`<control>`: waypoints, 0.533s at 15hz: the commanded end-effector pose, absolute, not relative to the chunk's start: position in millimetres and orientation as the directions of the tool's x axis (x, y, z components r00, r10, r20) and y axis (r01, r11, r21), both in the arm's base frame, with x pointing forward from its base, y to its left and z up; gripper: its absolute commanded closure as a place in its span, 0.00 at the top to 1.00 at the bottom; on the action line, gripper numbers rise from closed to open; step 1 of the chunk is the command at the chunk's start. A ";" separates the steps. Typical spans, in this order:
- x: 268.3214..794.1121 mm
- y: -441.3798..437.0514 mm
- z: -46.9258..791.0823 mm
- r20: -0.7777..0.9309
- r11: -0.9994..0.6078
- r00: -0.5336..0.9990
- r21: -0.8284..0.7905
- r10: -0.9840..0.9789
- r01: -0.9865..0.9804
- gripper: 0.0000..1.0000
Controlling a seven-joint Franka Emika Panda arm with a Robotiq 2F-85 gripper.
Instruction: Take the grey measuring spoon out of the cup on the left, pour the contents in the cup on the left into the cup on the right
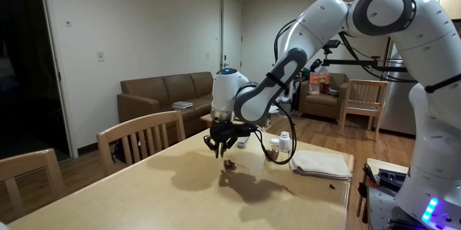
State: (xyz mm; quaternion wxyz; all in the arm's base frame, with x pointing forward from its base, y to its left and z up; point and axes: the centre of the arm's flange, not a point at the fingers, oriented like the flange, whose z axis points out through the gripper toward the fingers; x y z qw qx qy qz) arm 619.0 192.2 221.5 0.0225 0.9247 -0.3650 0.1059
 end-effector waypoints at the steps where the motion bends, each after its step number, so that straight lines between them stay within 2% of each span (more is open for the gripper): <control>1: 620.2 183.0 222.5 0.184 -0.714 0.694 -0.073 -0.696 -0.696 0.00; 8: 611.8 132.5 238.7 0.115 -0.587 0.576 -0.192 -0.810 -0.787 0.00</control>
